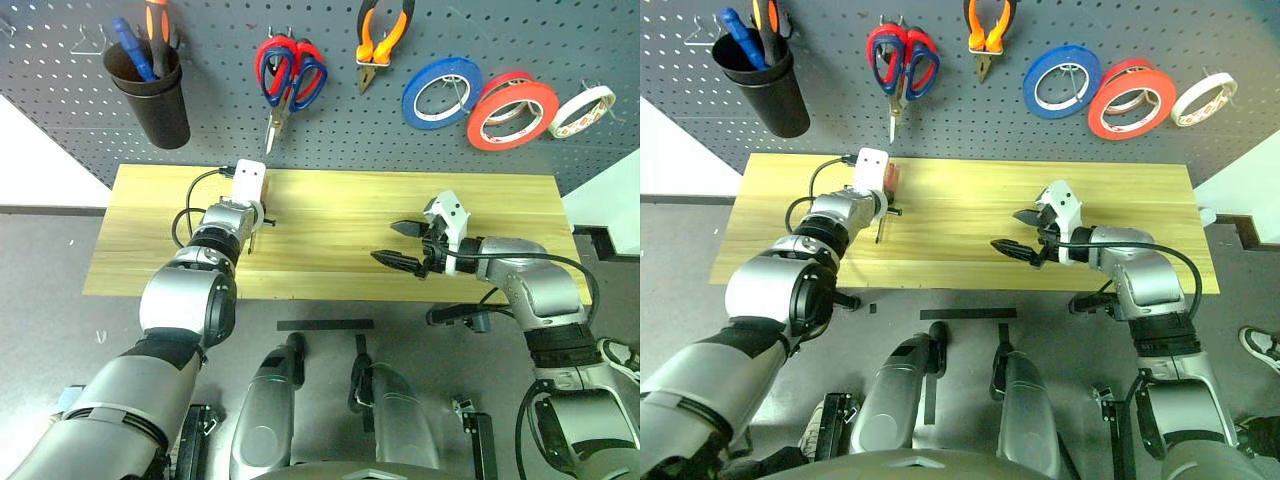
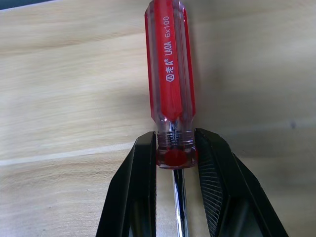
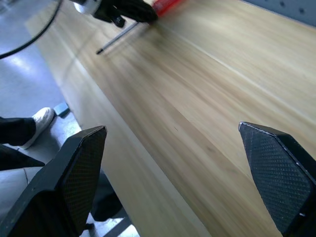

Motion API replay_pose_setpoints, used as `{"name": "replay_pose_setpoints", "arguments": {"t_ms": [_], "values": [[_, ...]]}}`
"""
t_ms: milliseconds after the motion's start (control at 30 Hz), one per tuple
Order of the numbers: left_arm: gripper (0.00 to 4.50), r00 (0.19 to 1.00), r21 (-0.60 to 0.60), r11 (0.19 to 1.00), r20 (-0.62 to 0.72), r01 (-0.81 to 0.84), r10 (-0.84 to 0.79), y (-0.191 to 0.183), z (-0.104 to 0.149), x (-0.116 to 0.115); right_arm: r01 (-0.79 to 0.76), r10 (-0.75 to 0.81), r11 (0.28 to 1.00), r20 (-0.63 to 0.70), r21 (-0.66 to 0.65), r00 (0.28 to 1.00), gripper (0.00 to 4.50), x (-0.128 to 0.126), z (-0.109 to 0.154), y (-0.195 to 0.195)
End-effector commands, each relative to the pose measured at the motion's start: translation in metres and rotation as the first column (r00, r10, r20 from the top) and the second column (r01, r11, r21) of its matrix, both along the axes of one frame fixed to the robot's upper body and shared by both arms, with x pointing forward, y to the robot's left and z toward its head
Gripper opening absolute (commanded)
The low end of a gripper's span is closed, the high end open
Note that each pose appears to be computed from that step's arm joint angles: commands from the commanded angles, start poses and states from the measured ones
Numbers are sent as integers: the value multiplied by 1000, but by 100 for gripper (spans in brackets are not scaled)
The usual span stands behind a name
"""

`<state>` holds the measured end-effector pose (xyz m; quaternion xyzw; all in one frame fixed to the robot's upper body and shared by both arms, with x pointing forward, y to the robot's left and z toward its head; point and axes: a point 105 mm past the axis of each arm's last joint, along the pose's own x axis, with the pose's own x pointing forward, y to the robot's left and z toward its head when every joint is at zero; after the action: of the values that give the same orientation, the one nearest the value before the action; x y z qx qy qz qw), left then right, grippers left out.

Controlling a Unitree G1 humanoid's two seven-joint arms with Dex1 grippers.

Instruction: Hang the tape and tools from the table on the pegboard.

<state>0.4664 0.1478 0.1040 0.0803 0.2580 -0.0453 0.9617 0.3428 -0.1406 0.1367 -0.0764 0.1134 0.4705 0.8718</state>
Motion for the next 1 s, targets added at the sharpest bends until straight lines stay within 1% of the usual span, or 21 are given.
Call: {"name": "replay_pose_setpoints", "arguments": {"t_ms": [33, 100, 200, 267, 300, 400, 500, 567, 633, 667, 800, 867, 933, 1000], "values": [[80, 994, -42, 993, 14, 110, -109, -2, 13, 1, -71, 70, 997, 55, 24, 996, 450, -13, 19, 7], [80, 987, -30, 987, 42, 157, -155, -1, 17, 2, -71, 70, 997, 62, 25, 996, 450, -13, 22, 6], [80, 970, 27, 972, 67, 234, -235, 8, 18, -3, -91, 88, 996, 84, 23, 993, 450, -15, 30, 7], [80, 963, 34, 964, 61, 262, -264, 12, 13, -15, -101, 98, 995, 93, 22, 991, 450, -15, 35, 7], [80, 954, 47, 956, 65, 291, -294, 12, 12, -24, -109, 107, 994, 96, 23, 990, 450, -17, 37, 7], [80, 902, 135, 904, 101, 405, -419, 10, 12, -63, -140, 137, 990, 99, 28, 986, 450, -23, 42, 10], [80, 856, 116, 867, 140, 485, -498, 8, 18, -100, -164, 160, 986, 98, 35, 982, 450, -29, 44, 11], [80, 835, 84, 859, 207, 505, -510, 10, 27, -114, -171, 166, 985, 98, 38, 981, 450, -31, 45, 12], [80, 800, 88, 855, 313, 512, -511, 16, 44, -121, -178, 173, 983, 100, 43, 980, 450, -32, 46, 13], [80, 786, 65, 858, 369, 510, -496, 19, 55, -124, -183, 177, 982, 103, 44, 979, 450, -33, 47, 14], [80, 704, 24, 866, 572, 499, -421, 25, 100, -125, -185, 177, 981, 125, 51, 976, 450, -33, 54, 15], [80, 668, 19, 881, 645, 473, -373, 27, 118, -120, -181, 173, 982, 135, 53, 976, 450, -32, 57, 15], [80, 613, 21, 895, 722, 445, -322, 26, 143, -111, -180, 169, 982, 151, 57, 974, 450, -31, 62, 16], [80, 554, 53, 898, 770, 438, -316, 19, 164, -104, -181, 169, 982, 165, 61, 972, 450, -30, 66, 18]]}}
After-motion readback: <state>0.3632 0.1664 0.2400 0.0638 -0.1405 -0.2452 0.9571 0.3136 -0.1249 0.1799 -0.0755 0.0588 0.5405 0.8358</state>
